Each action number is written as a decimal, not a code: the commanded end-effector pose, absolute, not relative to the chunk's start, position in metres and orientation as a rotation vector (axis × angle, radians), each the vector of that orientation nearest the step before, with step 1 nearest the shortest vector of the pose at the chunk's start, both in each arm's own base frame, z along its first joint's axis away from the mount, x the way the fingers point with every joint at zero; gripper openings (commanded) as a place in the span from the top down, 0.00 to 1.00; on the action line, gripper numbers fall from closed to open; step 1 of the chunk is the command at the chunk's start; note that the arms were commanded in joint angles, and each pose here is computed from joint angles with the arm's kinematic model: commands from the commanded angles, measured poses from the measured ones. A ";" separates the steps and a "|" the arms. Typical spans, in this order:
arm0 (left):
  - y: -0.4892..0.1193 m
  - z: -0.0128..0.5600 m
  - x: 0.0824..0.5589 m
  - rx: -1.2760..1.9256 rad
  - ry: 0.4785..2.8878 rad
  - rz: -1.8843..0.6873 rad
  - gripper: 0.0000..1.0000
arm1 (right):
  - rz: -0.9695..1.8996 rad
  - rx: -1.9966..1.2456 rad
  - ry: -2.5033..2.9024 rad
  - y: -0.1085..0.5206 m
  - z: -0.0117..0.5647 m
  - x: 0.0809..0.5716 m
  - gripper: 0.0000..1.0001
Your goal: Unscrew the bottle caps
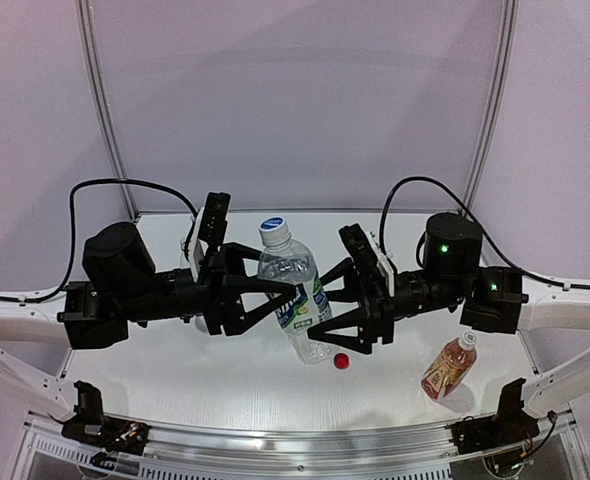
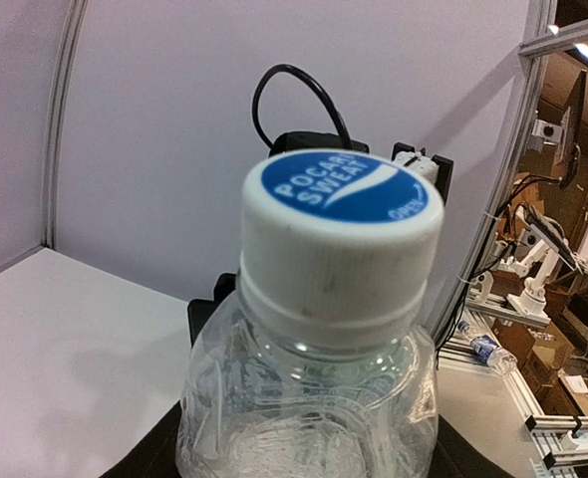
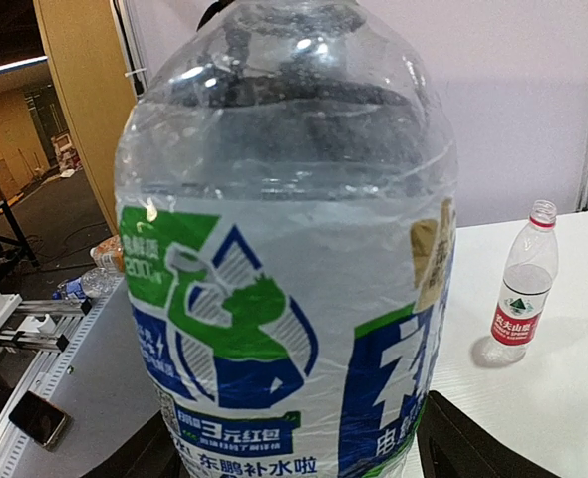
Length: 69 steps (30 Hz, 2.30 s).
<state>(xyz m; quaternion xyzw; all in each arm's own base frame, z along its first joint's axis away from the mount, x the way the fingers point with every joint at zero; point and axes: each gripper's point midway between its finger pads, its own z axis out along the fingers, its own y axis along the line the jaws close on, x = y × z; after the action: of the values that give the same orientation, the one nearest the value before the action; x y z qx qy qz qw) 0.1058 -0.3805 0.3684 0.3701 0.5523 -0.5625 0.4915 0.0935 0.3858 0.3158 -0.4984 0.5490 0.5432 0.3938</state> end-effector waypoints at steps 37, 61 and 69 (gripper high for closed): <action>-0.308 0.343 0.148 0.861 1.402 -0.917 0.01 | 1.125 -0.972 1.523 0.358 0.279 0.139 0.70; -0.348 0.384 0.169 0.816 1.459 -1.095 0.20 | 1.316 -0.922 1.536 0.368 0.264 0.122 0.99; -0.368 0.390 0.168 0.906 1.451 -1.143 0.30 | 1.319 -0.939 1.539 0.369 0.264 0.120 1.00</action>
<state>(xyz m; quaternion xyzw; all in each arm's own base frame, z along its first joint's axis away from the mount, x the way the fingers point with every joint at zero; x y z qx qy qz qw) 0.1705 -0.3595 0.3885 0.3585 0.6049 -0.4682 0.5350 0.1261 0.3672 0.2586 -0.3722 0.6250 0.5233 0.4439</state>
